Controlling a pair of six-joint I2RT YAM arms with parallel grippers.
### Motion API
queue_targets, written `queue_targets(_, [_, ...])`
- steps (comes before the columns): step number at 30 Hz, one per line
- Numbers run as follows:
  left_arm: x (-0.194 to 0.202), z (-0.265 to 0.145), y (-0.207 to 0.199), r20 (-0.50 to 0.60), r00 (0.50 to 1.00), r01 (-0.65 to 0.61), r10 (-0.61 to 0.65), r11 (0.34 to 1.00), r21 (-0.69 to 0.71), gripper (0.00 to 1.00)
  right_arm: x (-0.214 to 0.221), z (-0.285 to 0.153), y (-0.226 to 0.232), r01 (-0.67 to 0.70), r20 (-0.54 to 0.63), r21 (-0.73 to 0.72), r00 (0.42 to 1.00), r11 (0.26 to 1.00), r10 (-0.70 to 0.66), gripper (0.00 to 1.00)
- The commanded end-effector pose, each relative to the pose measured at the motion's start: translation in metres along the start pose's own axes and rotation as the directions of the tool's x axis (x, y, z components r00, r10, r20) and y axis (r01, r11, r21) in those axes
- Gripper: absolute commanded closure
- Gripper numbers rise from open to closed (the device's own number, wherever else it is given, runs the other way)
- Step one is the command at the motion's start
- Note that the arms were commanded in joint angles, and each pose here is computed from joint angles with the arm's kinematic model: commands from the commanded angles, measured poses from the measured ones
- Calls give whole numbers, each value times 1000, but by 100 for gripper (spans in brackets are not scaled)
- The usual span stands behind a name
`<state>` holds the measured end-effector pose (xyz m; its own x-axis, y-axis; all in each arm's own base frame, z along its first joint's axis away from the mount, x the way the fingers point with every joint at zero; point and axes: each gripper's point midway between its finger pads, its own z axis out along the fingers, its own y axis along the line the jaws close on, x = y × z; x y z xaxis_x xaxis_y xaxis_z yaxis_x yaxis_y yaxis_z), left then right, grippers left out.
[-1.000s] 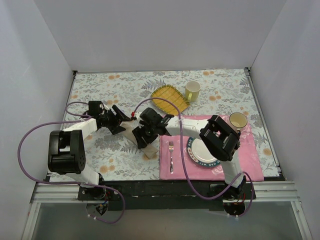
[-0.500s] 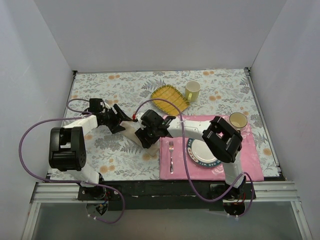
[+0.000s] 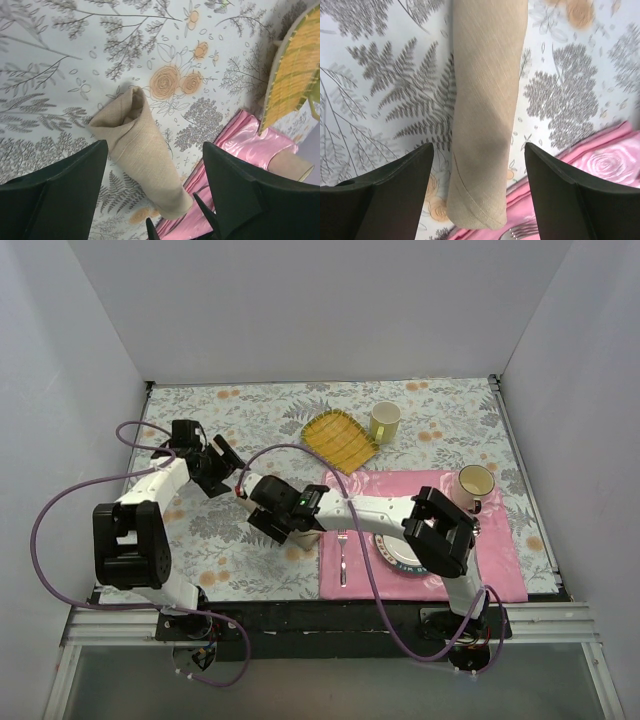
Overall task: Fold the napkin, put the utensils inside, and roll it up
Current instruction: Roll the napkin with the utensil
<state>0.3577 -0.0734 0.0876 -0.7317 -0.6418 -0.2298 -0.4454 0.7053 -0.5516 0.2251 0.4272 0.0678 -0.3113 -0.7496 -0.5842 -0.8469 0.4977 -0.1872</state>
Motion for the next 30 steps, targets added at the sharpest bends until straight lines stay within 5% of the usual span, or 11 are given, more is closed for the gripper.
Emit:
queue_targets(1, [-5, -22, 13, 73, 993, 96, -88, 989, -109, 23, -17, -1, -8, 107, -2, 157, 994, 982, -108, 19])
queue_targets(13, [11, -32, 36, 102, 987, 143, -128, 975, -168, 22, -17, 25, -9, 196, -18, 277, 980, 941, -199, 27])
queue_targets(21, [20, -33, 23, 53, 994, 96, -91, 992, -84, 21, -2, 42, -9, 208, -36, 286, 978, 936, -206, 34])
queue_targets(26, [24, -38, 16, 53, 997, 52, -51, 998, -25, 20, 8, 51, -14, 164, -44, 272, 986, 948, -158, 45])
queue_targets(30, [27, -41, 15, 46, 998, 34, -33, 999, -14, 20, 6, 52, -13, 120, -30, 238, 993, 964, -116, 65])
